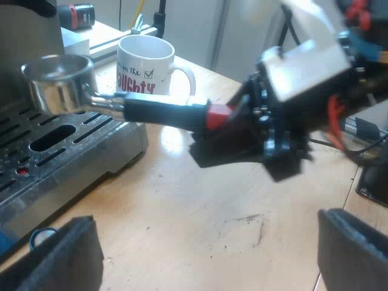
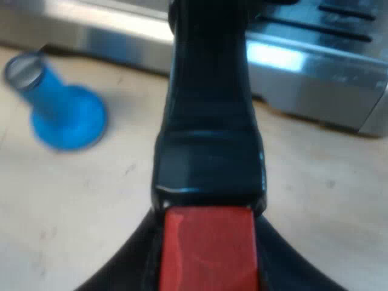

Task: Grind coffee beans and then tamp

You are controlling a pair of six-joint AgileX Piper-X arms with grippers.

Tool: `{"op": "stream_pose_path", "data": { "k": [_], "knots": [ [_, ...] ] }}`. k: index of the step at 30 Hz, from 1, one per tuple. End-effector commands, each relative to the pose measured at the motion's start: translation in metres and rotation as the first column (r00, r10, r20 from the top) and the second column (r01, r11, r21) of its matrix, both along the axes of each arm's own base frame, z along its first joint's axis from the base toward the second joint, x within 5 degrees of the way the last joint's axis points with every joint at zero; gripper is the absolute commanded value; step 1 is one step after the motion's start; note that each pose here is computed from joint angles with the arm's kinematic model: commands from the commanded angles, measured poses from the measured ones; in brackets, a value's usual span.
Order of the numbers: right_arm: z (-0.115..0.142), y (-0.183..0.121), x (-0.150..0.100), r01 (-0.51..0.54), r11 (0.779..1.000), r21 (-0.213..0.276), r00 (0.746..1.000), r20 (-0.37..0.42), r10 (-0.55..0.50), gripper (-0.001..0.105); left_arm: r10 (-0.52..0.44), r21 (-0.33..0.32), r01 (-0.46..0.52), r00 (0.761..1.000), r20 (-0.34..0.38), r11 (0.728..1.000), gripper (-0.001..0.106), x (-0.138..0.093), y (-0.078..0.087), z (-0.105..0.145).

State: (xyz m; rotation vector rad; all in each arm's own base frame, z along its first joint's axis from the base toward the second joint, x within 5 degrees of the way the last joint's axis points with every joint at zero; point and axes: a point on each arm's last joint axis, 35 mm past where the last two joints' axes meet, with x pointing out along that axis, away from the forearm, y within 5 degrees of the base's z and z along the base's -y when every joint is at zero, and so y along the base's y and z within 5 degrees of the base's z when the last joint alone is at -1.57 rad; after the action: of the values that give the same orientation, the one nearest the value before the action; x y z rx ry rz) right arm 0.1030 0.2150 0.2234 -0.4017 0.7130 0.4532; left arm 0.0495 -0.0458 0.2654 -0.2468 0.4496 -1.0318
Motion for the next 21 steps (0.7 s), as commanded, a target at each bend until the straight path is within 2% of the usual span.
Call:
{"op": "stream_pose_path", "data": {
  "k": [1,5,12,17,21],
  "knots": [
    [0.012,-0.003,-0.007,0.003,1.0,-0.002,0.998,0.056,-0.003,0.0,-0.007,-0.013,0.007,1.0,0.004,1.0,0.076,0.0,0.0,0.004],
    [0.016,-0.01,-0.022,-0.035,0.999,-0.031,0.997,0.074,0.037,0.0,0.002,-0.023,-0.001,0.999,0.032,1.0,0.076,-0.003,0.001,0.014],
    [0.019,-0.031,-0.046,-0.121,0.993,-0.012,0.988,0.094,0.122,0.0,0.04,-0.042,-0.036,0.995,0.094,0.998,0.076,-0.014,0.007,0.045],
    [0.019,-0.04,-0.053,-0.158,0.987,-0.006,0.982,0.103,0.158,0.0,0.046,-0.034,-0.043,0.996,0.08,0.998,0.076,-0.022,0.011,0.055],
    [0.02,-0.043,-0.056,-0.308,0.948,-0.081,0.945,0.09,0.315,0.0,0.06,-0.007,-0.06,0.998,0.036,0.998,0.076,-0.028,0.015,0.058]
  ]
}}
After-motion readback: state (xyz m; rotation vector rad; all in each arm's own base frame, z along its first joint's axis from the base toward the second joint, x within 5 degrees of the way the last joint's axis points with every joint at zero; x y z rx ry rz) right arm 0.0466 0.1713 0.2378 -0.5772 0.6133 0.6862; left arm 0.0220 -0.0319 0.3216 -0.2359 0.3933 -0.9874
